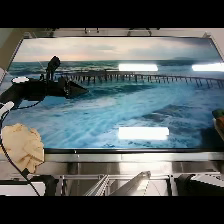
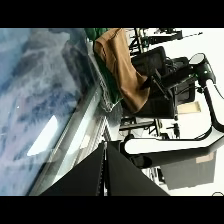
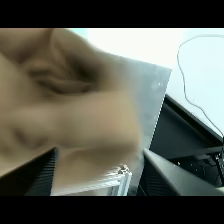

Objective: Fold the shirts.

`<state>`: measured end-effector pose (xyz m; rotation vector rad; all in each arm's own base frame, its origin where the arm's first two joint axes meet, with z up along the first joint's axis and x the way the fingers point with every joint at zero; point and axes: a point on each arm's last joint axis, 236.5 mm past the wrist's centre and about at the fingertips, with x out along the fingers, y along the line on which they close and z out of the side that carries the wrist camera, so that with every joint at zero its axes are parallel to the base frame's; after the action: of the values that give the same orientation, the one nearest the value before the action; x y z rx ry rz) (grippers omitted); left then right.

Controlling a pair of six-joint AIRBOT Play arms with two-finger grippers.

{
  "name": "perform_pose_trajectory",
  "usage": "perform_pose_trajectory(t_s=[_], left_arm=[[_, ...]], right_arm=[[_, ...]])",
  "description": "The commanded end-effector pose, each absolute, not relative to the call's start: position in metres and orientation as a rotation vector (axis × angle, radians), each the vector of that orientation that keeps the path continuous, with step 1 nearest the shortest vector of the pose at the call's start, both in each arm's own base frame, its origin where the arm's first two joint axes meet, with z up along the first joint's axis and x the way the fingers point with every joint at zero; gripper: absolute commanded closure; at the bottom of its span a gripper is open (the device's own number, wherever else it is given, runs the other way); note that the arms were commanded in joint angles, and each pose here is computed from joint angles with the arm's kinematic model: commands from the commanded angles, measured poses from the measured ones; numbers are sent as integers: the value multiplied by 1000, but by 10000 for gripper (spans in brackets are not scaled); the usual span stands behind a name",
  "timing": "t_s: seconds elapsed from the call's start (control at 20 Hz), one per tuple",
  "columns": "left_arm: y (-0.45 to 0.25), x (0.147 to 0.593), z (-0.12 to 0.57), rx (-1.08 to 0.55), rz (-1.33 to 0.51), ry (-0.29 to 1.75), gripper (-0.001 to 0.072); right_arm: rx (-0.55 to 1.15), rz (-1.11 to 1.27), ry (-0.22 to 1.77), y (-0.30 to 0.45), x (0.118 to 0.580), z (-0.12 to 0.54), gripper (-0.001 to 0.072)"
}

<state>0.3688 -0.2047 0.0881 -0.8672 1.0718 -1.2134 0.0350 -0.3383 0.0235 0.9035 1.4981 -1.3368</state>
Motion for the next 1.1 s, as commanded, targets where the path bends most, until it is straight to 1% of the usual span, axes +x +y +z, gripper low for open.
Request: perform_pose_trajectory(t_s=[0.0,0.1,0.15,0.2,0.25,0.3,0.45,0.5,0.6,0.7,0.75,0.85,0.95,1.05], left_arm=[[-204,372,86,-868,-1197,1068,694],[-204,372,86,-868,-1199,1068,694],[-204,372,87,-867,-1199,1067,695],[-204,373,87,-866,-1199,1065,694],[-204,374,90,-856,-1205,1059,695],[-204,374,98,-838,-1227,1046,695],[-204,375,136,-746,-1315,985,696],[-204,379,150,-712,-1320,957,696],[-203,388,173,-644,-1304,882,696],[-203,390,192,-618,-1289,842,696],[-205,385,195,-614,-1291,847,696],[-211,362,190,-609,-1287,900,697],[-222,330,171,-616,-1282,972,696],[-235,296,146,-644,-1267,1051,696]], right_arm=[[904,-1337,1515,-337,32,21,113],[937,-1323,1538,-328,33,21,119],[967,-1299,1528,-324,42,19,246],[997,-1245,1505,-318,58,18,543],[1028,-1168,1465,-313,82,17,670],[1054,-1078,1418,-307,110,19,685],[1072,-732,1222,-279,220,54,685],[1087,-570,1155,-255,261,71,685],[1081,-261,1086,-191,325,102,686],[1013,-29,1050,-125,367,127,686],[967,75,1042,-87,380,134,687],[864,245,1090,-4,380,128,687],[763,381,1153,74,357,105,686],[702,461,1202,136,325,74,686]])
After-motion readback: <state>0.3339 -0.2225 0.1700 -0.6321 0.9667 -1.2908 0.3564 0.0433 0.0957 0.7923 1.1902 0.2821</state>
